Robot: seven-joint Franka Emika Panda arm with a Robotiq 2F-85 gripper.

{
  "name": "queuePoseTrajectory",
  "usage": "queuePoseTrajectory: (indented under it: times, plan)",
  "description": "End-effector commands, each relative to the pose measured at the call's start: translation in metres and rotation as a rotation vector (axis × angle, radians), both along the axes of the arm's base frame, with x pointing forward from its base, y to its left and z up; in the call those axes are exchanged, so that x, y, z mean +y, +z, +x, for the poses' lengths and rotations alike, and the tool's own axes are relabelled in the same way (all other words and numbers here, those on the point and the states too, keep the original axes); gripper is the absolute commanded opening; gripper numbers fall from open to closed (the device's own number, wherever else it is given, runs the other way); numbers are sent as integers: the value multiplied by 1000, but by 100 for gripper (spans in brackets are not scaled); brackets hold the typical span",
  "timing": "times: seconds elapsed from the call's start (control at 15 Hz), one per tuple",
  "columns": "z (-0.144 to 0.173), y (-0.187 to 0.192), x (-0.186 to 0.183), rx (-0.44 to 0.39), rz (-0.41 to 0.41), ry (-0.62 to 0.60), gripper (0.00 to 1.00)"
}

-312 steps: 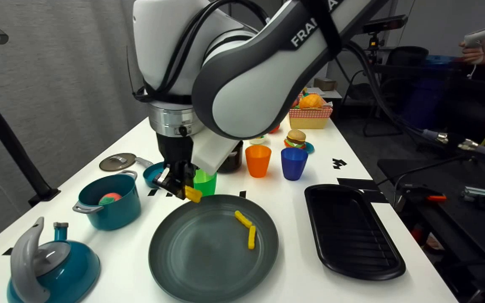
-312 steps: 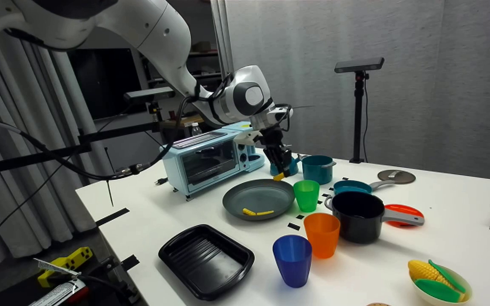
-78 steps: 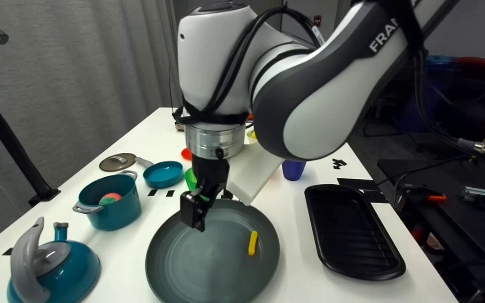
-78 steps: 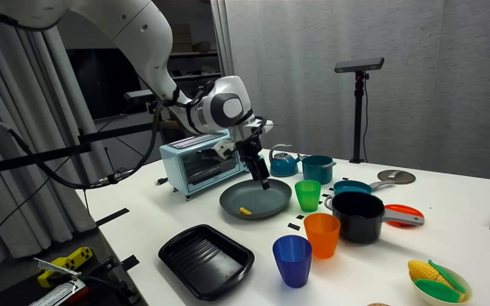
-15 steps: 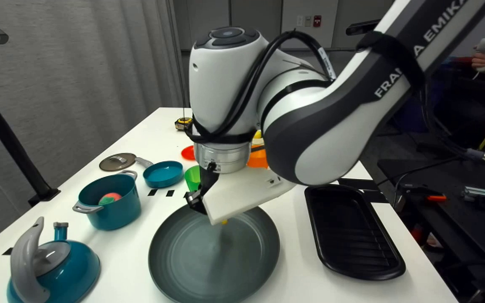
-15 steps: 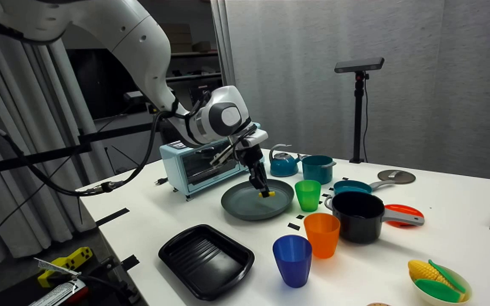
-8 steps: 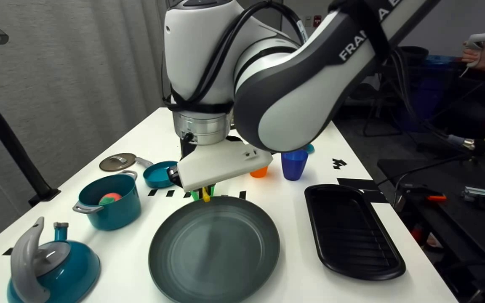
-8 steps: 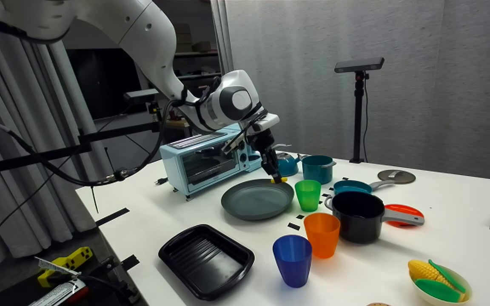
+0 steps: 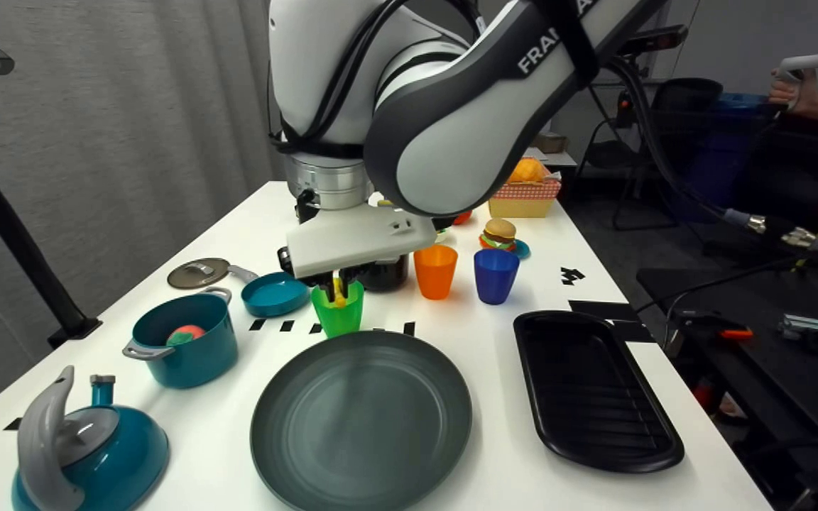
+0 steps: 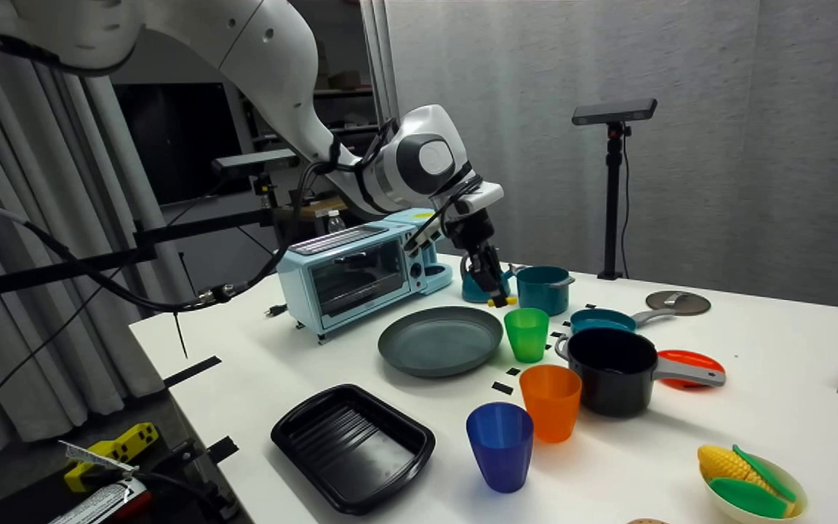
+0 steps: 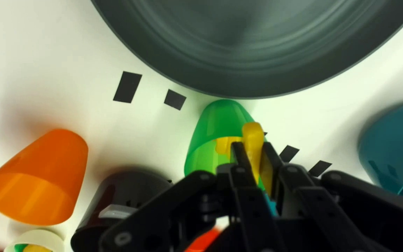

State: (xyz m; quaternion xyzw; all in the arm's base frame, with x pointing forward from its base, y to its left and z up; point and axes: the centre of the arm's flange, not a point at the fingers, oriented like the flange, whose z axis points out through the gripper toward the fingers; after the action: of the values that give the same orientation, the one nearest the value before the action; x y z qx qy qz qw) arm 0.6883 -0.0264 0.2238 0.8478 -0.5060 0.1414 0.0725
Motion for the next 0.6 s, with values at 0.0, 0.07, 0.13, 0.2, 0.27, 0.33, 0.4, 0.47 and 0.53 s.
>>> queuePoseTrajectory:
  times: [0.0, 0.07, 0.13, 0.2, 0.27, 0.33, 0.4, 0.47, 0.53]
  plan:
    - [18, 0, -12, 16, -19, -8, 4]
    - [20, -1, -15, 18, -21, -11, 4]
    - [21, -3, -17, 20, -23, -15, 4]
    - [22, -3, -20, 21, -25, -19, 4]
    - [24, -4, -22, 24, -28, -23, 4]
    - [26, -5, -25, 27, -31, -28, 4]
    - [28, -7, -27, 31, -33, -34, 4]
    - [29, -8, -30, 35, -35, -40, 4]
    - [31, -9, -33, 39, -38, -45, 4]
